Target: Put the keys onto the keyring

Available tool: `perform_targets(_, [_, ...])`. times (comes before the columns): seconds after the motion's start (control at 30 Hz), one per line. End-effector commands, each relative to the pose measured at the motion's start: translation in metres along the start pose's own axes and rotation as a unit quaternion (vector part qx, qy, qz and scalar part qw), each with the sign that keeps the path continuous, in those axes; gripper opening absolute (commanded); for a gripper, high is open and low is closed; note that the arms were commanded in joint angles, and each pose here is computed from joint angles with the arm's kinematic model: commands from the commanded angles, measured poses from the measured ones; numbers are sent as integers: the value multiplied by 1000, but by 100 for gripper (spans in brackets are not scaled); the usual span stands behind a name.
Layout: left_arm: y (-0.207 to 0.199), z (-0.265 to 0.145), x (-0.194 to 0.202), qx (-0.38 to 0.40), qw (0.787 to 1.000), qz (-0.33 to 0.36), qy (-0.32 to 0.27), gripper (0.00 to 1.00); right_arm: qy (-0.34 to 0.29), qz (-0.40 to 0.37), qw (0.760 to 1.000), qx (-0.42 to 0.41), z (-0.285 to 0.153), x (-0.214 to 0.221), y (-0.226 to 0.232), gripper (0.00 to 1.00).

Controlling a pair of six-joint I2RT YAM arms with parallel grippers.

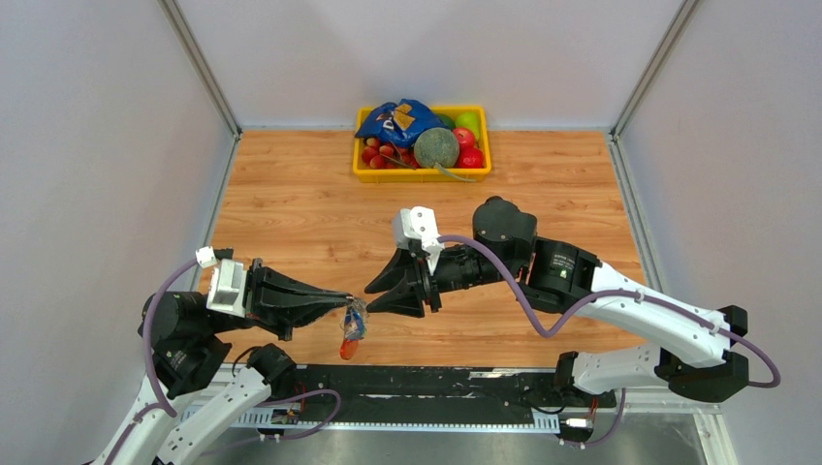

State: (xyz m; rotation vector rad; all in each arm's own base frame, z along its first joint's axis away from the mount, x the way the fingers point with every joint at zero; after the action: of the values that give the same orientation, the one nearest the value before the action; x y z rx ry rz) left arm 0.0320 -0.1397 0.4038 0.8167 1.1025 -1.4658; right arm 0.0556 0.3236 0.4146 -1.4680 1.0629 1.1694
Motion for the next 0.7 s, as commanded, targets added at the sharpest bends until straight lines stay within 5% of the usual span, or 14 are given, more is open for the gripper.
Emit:
perform_targets(0.0, [-3, 1, -7, 8, 1000, 16, -18, 0, -29, -16, 999, -11, 3, -19, 2, 33])
perform_targets(0.67, [-4, -2, -6, 5, 1000, 18, -20, 0, -48, -21, 999, -8, 9, -30, 4, 30])
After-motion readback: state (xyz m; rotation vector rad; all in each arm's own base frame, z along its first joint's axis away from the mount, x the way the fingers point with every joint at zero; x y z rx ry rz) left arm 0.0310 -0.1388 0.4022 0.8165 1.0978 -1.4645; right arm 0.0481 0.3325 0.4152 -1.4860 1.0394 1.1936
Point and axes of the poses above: each gripper's point midway between its finger pads, its own z axis out along the fingers, its own y axis along the line the jaws close on, x = y × z, the point moved 6 cm from there along -z, back along the fingers, and after that the axes turned 12 degrees about -z, right-handed, at the moved point
